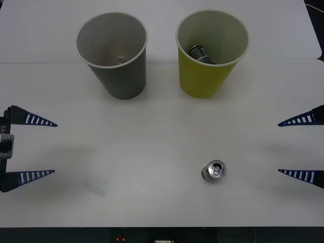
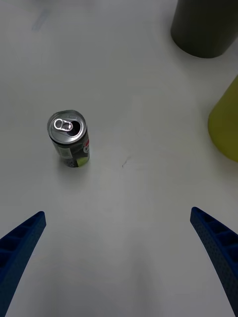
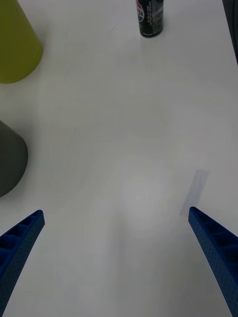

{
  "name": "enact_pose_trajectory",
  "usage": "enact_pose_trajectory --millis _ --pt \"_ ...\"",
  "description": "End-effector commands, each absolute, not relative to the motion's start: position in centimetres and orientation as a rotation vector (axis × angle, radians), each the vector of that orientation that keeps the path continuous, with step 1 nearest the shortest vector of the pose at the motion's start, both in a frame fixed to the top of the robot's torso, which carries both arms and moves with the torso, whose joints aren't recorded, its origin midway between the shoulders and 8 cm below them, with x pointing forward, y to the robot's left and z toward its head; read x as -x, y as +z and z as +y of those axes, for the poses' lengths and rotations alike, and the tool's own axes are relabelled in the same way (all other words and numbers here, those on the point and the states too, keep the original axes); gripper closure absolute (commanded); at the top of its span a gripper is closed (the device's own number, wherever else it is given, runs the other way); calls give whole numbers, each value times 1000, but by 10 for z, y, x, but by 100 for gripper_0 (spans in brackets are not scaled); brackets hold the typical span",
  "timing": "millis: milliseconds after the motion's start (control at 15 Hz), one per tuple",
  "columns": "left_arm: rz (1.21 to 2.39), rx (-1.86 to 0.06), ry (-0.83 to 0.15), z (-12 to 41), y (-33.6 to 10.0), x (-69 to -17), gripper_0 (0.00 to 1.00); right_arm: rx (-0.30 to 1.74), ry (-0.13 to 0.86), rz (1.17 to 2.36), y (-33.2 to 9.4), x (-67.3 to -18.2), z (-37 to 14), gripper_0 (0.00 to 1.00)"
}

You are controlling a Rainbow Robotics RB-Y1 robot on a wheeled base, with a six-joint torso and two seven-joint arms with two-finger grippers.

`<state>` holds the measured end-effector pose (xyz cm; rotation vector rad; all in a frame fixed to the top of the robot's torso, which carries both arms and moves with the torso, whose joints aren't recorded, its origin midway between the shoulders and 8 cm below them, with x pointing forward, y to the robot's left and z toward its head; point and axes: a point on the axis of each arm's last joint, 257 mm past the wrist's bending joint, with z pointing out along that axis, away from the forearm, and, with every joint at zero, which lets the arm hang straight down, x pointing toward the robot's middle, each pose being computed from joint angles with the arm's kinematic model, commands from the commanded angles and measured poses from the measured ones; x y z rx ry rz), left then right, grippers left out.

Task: Put the can into the green bin and the plastic bottle into the gray bin

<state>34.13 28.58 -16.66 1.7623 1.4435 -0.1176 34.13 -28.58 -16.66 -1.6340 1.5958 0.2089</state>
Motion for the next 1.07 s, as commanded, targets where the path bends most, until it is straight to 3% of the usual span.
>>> enact_pose_trajectory --millis 67,400,733,1067 --pt "1444 -1762 -118 286 -167 -341 0 1628 204 1604 -167 -344 -289 0" --pt "1444 -1762 -118 286 -167 -341 0 1624 197 1620 -167 -345 -296 0" --pt "1444 -1762 -118 286 -167 -341 0 1514 343 1644 -188 -335 -286 0" --pt "1444 -1762 -118 286 -167 -341 0 1409 422 1632 -207 -333 -279 0"
